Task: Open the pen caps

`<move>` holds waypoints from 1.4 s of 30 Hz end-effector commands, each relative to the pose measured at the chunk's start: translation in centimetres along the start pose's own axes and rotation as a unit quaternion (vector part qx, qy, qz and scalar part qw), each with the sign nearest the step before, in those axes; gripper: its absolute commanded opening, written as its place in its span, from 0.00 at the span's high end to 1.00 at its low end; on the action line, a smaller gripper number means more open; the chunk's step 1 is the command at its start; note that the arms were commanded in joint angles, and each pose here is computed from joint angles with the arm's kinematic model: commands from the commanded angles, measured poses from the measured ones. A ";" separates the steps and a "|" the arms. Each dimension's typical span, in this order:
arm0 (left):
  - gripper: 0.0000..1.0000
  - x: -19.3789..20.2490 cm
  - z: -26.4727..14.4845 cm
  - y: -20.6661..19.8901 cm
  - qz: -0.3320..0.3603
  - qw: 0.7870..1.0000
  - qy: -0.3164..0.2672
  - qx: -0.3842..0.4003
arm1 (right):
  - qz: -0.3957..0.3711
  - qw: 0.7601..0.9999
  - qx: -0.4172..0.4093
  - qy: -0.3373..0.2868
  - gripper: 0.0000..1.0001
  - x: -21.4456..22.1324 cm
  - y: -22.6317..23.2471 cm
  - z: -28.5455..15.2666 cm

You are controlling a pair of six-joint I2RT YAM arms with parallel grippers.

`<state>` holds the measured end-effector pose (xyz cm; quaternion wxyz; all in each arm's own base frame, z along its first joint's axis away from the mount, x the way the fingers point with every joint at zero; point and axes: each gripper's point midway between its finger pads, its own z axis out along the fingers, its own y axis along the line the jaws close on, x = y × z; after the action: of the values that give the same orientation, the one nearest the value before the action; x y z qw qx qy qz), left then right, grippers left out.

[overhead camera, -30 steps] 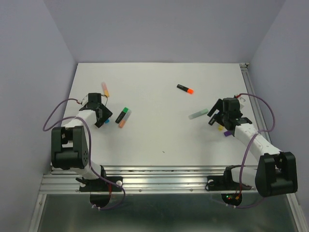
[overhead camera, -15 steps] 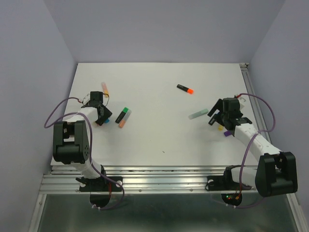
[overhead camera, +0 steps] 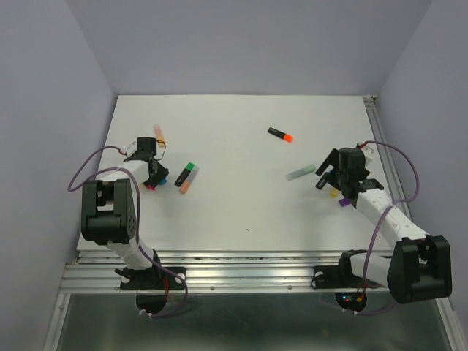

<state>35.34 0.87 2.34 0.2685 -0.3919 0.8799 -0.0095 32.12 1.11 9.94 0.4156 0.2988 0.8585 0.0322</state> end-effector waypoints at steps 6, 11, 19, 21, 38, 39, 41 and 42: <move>0.77 -0.3 -2.1 -1.2 0.011 0.999 -0.001 0.033 | -0.051 0.990 -0.133 0.019 0.00 0.8 3.9 -1.3; 0.79 0.1 -5.7 -3.8 0.020 0.993 -0.007 0.119 | -0.103 0.875 -0.461 0.109 0.00 4.7 12.5 -8.7; 0.80 6.2 -12.8 -10.7 0.016 0.961 0.026 0.274 | -0.154 0.818 -0.545 0.096 0.00 9.3 19.4 -15.1; 0.80 9.1 -15.0 -12.5 -0.005 0.954 0.042 0.296 | -0.127 0.795 -0.587 0.088 0.00 10.3 20.9 -17.6; 0.80 17.3 -22.0 -16.6 -0.165 0.920 0.116 0.337 | -0.088 0.839 -0.537 0.011 0.07 13.3 23.2 -18.8; 0.80 17.4 -22.1 -16.6 -0.167 0.919 0.118 0.337 | -0.090 0.838 -0.537 0.010 0.07 13.4 23.3 -19.0; 0.80 17.7 -22.2 -16.6 -0.168 0.919 0.122 0.336 | -0.096 0.841 -0.532 0.010 0.10 13.7 23.4 -18.8; 0.80 17.8 -22.3 -16.7 -0.168 0.918 0.125 0.336 | -0.097 0.843 -0.529 0.010 0.11 13.8 23.5 -18.8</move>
<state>25.79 -27.51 15.46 0.2565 -0.3911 0.7978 -0.3805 22.23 31.57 19.17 0.4749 -0.0683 0.7441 0.4650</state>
